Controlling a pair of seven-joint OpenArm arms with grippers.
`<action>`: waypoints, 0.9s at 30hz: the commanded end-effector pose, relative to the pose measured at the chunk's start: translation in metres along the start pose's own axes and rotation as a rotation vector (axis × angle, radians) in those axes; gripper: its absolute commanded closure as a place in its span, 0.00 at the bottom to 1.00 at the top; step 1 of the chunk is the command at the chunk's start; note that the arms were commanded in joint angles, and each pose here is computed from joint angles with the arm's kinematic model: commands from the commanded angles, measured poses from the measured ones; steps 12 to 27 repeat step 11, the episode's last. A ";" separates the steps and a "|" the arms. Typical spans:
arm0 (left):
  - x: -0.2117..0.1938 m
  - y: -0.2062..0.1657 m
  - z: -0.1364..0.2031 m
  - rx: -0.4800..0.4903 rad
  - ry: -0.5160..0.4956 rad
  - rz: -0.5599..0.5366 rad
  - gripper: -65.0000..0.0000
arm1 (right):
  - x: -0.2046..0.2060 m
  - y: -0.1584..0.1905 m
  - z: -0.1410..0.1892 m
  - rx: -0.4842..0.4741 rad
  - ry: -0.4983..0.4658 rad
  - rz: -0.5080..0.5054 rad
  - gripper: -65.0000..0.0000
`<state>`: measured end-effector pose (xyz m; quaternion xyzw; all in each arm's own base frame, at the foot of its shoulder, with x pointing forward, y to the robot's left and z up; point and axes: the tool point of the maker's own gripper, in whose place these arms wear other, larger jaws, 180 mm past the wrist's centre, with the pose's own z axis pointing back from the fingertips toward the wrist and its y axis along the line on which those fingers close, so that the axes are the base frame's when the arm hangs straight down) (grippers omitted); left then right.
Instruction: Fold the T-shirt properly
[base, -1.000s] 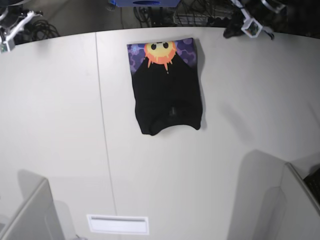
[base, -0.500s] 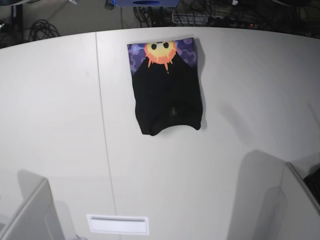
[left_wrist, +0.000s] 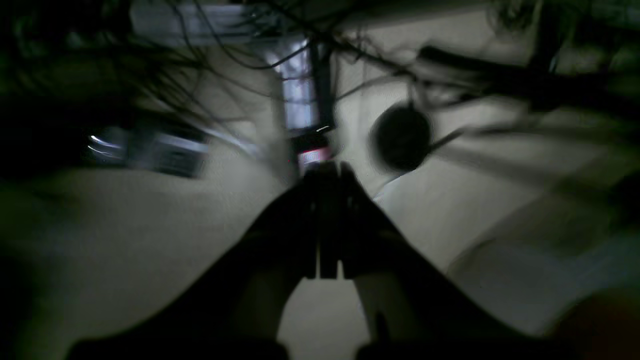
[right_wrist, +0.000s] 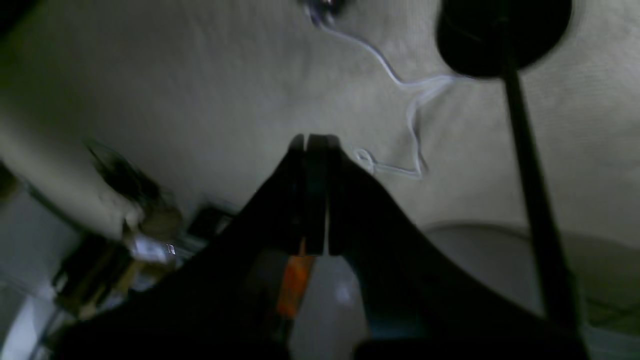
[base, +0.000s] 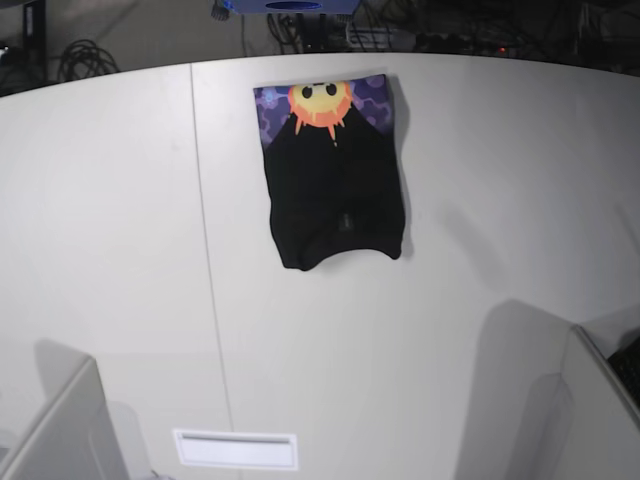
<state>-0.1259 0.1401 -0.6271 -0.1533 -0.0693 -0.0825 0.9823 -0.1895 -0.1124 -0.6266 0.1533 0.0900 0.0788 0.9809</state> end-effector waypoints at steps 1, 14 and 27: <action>-0.020 0.003 0.005 0.017 0.071 -0.067 1.00 | -0.006 0.002 0.001 0.006 -0.002 -0.009 1.00; 0.007 0.028 -0.006 0.146 0.072 -0.273 1.00 | 0.031 0.012 -0.004 0.028 -0.086 0.015 1.00; 0.007 0.028 -0.006 0.146 0.072 -0.273 1.00 | 0.031 0.012 -0.004 0.028 -0.086 0.015 1.00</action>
